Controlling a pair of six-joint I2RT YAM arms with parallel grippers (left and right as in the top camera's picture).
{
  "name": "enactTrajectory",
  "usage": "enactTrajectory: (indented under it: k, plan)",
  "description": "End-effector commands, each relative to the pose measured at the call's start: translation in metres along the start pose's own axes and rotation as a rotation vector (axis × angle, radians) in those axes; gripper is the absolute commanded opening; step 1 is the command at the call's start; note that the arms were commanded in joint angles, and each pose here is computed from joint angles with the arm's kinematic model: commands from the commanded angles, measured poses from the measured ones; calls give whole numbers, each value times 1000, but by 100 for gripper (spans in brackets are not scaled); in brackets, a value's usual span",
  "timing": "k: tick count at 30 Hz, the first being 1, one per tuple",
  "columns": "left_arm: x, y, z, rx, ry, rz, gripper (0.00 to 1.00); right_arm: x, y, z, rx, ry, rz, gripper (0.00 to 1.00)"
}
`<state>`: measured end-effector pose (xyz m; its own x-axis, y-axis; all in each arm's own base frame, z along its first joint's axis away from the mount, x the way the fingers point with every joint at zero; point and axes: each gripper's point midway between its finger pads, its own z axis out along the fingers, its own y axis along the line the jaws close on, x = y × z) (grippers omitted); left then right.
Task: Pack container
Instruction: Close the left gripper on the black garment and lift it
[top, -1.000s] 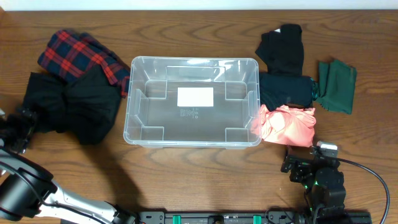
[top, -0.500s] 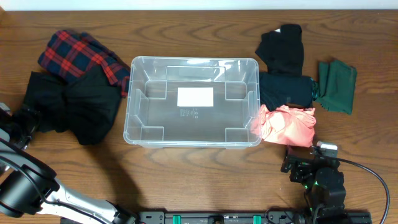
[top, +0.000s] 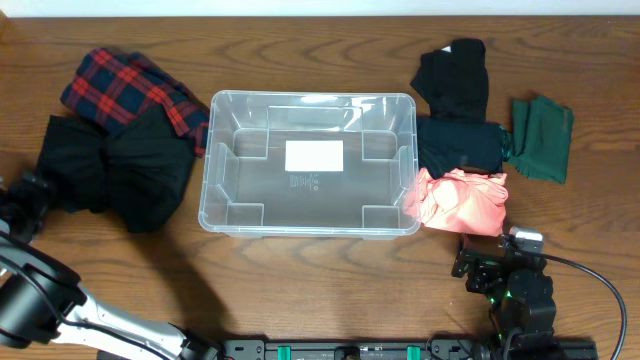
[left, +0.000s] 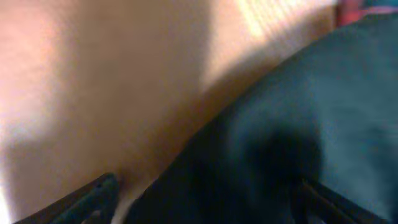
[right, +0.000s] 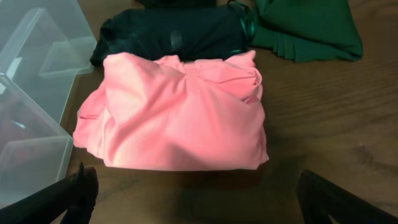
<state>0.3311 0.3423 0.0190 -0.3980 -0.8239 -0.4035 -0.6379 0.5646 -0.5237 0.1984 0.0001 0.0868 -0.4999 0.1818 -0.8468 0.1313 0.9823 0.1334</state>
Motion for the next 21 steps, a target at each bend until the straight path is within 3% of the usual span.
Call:
enactTrajectory:
  k: [1, 6, 7, 9, 16, 21]
  plan:
    - [49, -14, 37, 188, 155, -73, 89, 1, -2, 1, 8, -1, 18, 99]
    - [68, -16, 53, 256, 208, -106, 83, 1, -2, 1, 8, -1, 18, 99]
    - [68, -16, 53, 256, 211, -108, 78, 1, -2, 1, 8, -1, 18, 99]
    - [67, -19, 50, 275, 210, -109, 58, 1, -2, 1, 8, -1, 18, 99]
    - [62, -46, 32, 387, 225, -153, 10, 1, -2, 1, 8, -1, 18, 99]
    - [52, -71, -7, 383, 229, -157, 6, 1, -2, 1, 8, -1, 18, 99]
